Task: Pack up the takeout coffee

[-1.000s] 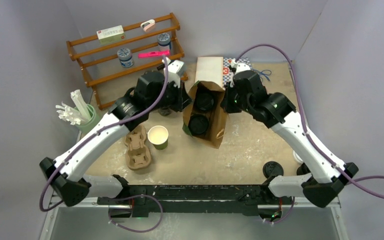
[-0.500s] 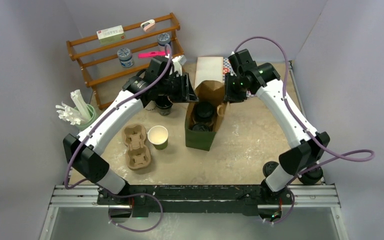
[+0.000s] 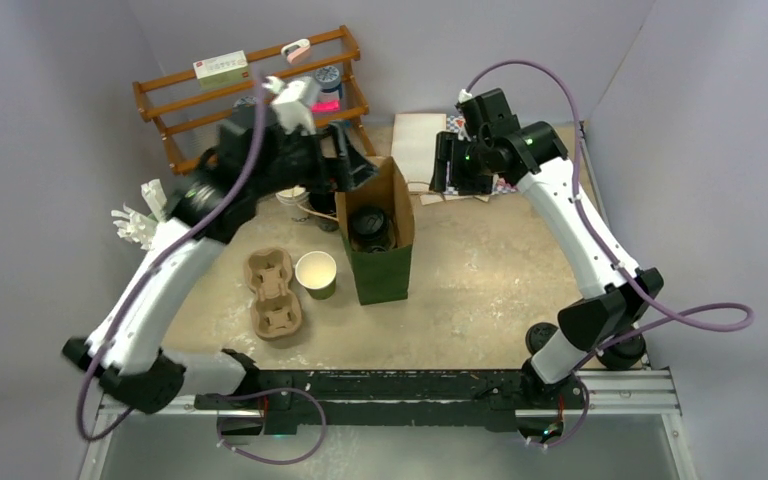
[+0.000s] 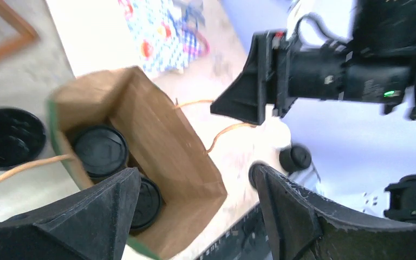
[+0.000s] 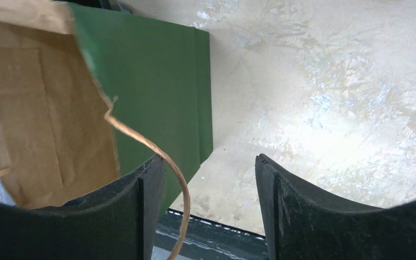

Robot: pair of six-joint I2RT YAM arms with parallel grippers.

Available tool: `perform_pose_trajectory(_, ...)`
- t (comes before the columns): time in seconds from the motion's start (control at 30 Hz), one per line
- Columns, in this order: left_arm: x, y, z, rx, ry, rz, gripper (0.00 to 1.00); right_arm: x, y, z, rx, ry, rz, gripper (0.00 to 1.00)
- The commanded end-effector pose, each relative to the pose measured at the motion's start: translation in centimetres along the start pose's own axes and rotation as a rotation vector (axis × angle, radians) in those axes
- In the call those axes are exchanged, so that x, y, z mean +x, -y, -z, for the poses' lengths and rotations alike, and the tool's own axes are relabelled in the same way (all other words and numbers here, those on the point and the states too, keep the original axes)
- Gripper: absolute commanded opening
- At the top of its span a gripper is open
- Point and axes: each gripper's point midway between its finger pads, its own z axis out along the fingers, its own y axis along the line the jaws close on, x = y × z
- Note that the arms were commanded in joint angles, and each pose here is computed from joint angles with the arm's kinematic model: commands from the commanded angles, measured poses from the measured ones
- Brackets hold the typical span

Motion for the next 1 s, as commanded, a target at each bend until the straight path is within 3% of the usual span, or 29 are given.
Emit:
perform_pose_trajectory(0.0,-5.3,0.0,9.4,-0.116,0.338,-0.076,0.82,-1.9,-0.8,3.5,-0.059,0.143,0.013,0.63)
perform_pose_trajectory(0.07,-4.6,-1.2,10.5,-0.169,0.352,-0.056,0.83,-2.0,-1.1,3.8,-0.083,0.165,0.016,0.63)
perform_pose_trajectory(0.23,-2.4,-0.4,8.6,-0.083,0.252,-0.029,0.77,-2.0,-2.8,3.3,-0.165,0.13,0.037,0.73)
perform_pose_trajectory(0.37,-4.3,-2.1,11.0,-0.21,0.365,-0.021,0.78,-2.9,-2.9,3.9,-0.146,0.146,0.045,0.76)
perform_pose_trajectory(0.43,-5.1,-5.2,13.3,-0.406,0.436,0.008,0.73,-3.2,-2.8,4.5,-0.145,0.171,0.04,0.76)
perform_pose_trajectory(0.53,-5.0,-10.4,15.9,-0.735,0.466,0.003,0.53,-3.5,-2.5,5.7,-0.144,0.221,0.026,0.75)
perform_pose_trajectory(0.67,-4.5,-15.4,16.5,-1.053,0.402,-0.068,0.51,-3.3,-2.1,7.5,-0.143,0.262,0.008,0.73)
perform_pose_trajectory(0.77,-5.5,-19.4,16.2,-1.167,0.381,-0.081,0.53,-2.4,-1.6,8.7,-0.136,0.257,0.025,0.69)
perform_pose_trajectory(0.97,-4.9,-29.7,16.5,-1.231,0.301,0.097,0.54,0.1,-1.1,9.5,-0.163,0.217,0.104,0.67)
